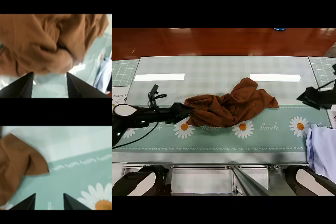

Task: Fold the shirts.

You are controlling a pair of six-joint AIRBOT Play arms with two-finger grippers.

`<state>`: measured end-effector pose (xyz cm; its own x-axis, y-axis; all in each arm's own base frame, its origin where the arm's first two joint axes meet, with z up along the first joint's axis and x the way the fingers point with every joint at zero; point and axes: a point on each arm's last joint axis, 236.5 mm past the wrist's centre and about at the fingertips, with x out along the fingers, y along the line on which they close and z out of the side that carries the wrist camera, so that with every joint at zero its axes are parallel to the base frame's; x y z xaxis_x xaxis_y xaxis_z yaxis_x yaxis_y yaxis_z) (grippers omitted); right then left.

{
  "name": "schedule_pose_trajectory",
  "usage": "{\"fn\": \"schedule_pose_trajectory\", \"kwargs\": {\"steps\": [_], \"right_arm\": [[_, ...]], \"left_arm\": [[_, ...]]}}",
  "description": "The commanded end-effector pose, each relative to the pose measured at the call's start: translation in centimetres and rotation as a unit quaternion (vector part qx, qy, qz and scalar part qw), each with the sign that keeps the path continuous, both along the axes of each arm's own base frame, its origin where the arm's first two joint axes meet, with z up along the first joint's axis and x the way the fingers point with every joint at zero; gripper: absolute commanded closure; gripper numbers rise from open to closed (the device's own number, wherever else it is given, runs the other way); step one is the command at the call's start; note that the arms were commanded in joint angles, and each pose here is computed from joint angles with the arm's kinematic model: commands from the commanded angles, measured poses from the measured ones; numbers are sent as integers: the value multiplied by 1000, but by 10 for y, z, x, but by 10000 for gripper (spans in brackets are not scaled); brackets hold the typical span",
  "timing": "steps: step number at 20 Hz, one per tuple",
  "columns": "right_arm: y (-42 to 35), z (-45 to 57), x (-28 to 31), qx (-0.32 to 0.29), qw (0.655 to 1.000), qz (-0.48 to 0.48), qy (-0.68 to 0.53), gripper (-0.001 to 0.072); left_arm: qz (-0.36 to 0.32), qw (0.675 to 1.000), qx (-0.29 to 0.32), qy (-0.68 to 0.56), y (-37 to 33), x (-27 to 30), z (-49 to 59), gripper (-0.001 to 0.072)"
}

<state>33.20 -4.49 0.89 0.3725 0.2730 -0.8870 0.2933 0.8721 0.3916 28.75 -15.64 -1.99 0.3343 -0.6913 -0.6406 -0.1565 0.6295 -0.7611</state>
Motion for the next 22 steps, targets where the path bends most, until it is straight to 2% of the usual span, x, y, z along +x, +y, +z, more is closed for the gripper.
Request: {"fn": "schedule_pose_trajectory", "kwargs": {"steps": [1, 3, 4, 5, 6, 11, 19, 20, 21, 22], "right_arm": [[-3, -33, -32, 20, 999, -23, 26, 306], [10, -45, -34, 44, 998, -28, 29, 306], [20, -51, -34, 57, 998, -23, 33, 306], [29, -56, -33, 70, 997, -14, 40, 306], [39, -62, -29, 83, 996, -6, 43, 306], [95, -88, 10, 170, 985, -1, 37, 306], [156, -114, 75, 208, 976, 32, 60, 308], [162, -117, 79, 209, 975, 36, 64, 362], [167, -116, 84, 210, 975, 44, 63, 542], [170, -108, 91, 210, 975, 59, 52, 680]], "left_arm": [[37, 999, 25, -11, -10, 36, -29, 200], [16, 999, 32, -7, -21, 43, -38, 202], [2, 1000, 25, 0, -26, 44, -38, 255], [-25, 999, 20, 1, -30, 44, -36, 602], [-49, 999, 18, -13, -33, 46, -31, 688], [-59, 997, -1, -48, -24, 66, 7, 688], [-56, 997, -1, -54, -22, 70, 11, 688], [-56, 997, -1, -54, -22, 70, 11, 687], [-55, 997, -1, -54, -21, 71, 11, 688], [-54, 997, 0, -57, -20, 73, 13, 688]]}}
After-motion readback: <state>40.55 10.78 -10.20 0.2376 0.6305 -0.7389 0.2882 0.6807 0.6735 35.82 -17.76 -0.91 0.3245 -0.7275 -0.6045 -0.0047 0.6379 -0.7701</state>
